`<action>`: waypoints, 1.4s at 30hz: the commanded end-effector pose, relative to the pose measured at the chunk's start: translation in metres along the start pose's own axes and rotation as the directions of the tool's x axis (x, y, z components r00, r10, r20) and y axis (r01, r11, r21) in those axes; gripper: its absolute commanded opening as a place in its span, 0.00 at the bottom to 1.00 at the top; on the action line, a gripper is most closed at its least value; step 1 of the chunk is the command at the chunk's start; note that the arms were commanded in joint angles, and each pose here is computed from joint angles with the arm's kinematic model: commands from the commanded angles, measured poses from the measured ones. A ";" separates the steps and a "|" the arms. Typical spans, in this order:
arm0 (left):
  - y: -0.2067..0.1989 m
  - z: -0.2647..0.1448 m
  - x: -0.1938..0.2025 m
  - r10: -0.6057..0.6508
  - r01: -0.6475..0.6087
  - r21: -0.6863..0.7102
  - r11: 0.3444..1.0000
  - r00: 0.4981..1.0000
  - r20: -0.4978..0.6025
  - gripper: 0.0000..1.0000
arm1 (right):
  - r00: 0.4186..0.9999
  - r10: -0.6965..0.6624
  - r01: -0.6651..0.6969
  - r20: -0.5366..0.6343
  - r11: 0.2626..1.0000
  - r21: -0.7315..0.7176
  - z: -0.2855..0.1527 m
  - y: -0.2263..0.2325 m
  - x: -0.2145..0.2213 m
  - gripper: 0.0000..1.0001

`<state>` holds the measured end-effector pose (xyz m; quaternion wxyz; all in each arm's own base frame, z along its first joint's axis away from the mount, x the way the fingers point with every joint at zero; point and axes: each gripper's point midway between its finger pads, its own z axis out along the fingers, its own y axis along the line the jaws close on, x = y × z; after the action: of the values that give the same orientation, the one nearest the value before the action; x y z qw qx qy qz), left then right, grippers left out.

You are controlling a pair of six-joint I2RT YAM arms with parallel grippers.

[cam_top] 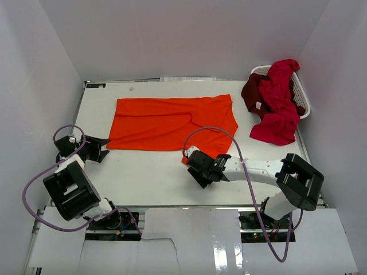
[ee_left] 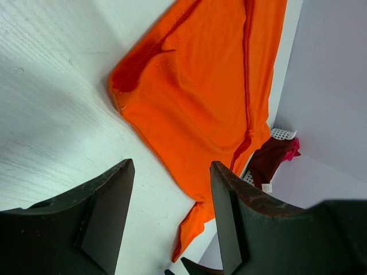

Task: Fold and stack the t-shirts
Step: Grap the side of the flattened tshirt closest away from the robot with both arms

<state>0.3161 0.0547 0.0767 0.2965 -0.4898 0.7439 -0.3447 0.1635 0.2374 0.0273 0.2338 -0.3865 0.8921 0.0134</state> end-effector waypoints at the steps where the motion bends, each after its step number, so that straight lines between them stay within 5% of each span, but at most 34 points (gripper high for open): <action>1: -0.011 0.000 -0.012 0.037 -0.038 0.027 0.999 0.999 0.021 0.66 | 0.999 -0.001 0.000 0.053 1.000 0.004 0.002 0.000 -0.024 0.59; 20: -0.007 0.004 -0.017 0.051 -0.051 0.009 0.999 0.998 0.028 0.65 | 0.999 0.045 -0.044 0.012 0.999 -0.025 0.021 -0.017 -0.017 0.46; 30: -0.004 0.003 -0.015 0.047 -0.048 0.003 0.999 0.998 0.034 0.63 | 0.998 0.057 -0.058 -0.008 0.997 -0.055 0.019 -0.014 -0.009 0.24; 42: 0.013 0.000 -0.002 0.013 -0.012 -0.030 0.999 0.999 0.039 0.63 | 0.998 0.044 -0.047 -0.036 0.995 -0.084 0.018 -0.009 -0.007 0.27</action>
<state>0.3116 0.0575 0.0619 0.2908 -0.4974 0.7491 -0.3269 0.1878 0.2440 0.0190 0.2248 -0.3693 0.9004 0.0494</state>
